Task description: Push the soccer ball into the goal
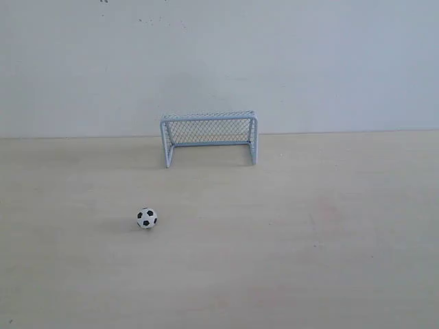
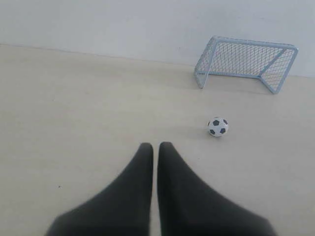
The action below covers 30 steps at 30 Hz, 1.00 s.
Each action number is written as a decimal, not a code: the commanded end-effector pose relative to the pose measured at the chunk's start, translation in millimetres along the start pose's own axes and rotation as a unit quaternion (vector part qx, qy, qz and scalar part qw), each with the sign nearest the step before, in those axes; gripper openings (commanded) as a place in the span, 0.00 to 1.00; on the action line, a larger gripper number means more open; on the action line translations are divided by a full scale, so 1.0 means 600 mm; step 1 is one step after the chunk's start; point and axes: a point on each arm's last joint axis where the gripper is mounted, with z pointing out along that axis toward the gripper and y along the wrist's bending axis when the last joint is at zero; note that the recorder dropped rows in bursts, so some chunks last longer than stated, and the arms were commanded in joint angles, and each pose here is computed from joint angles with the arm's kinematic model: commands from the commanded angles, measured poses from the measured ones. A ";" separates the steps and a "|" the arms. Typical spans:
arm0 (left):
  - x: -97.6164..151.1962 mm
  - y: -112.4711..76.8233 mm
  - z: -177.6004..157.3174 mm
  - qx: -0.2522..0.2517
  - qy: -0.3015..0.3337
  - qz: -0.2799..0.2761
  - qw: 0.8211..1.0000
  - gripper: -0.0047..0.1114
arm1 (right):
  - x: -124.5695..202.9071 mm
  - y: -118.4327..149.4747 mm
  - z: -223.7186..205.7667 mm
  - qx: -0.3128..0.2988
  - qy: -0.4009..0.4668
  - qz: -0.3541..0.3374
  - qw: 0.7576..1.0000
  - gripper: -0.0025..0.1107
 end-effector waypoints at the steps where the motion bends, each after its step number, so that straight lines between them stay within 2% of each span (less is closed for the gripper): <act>1: 0.001 0.000 0.000 0.000 -0.003 0.001 1.000 0.08 | -0.002 0.000 -0.001 -0.001 -0.005 0.000 1.000 0.02; 20: 0.001 0.000 0.000 0.000 -0.003 0.002 1.000 0.08 | -0.002 0.000 -0.001 -0.001 -0.005 0.000 1.000 0.02; 21: 0.000 0.002 0.000 -0.006 -0.004 0.043 0.999 0.08 | -0.002 0.000 -0.001 -0.001 -0.005 0.000 1.000 0.02; 22: 0.000 0.003 0.000 -0.008 -0.004 0.062 0.998 0.08 | -0.002 0.000 -0.001 -0.001 -0.005 0.000 1.000 0.02; 25: 0.001 0.003 0.000 -0.009 -0.002 0.061 0.998 0.08 | -0.002 0.000 -0.001 -0.001 -0.005 0.000 1.000 0.02; 27: 0.002 0.000 0.000 0.002 0.001 0.025 1.000 0.08 | -0.002 0.000 -0.001 -0.001 -0.005 0.000 1.000 0.02; 30: -0.056 -0.017 -0.023 0.037 -0.038 -0.052 0.997 0.08 | -0.002 0.000 -0.001 -0.001 -0.005 0.000 1.000 0.02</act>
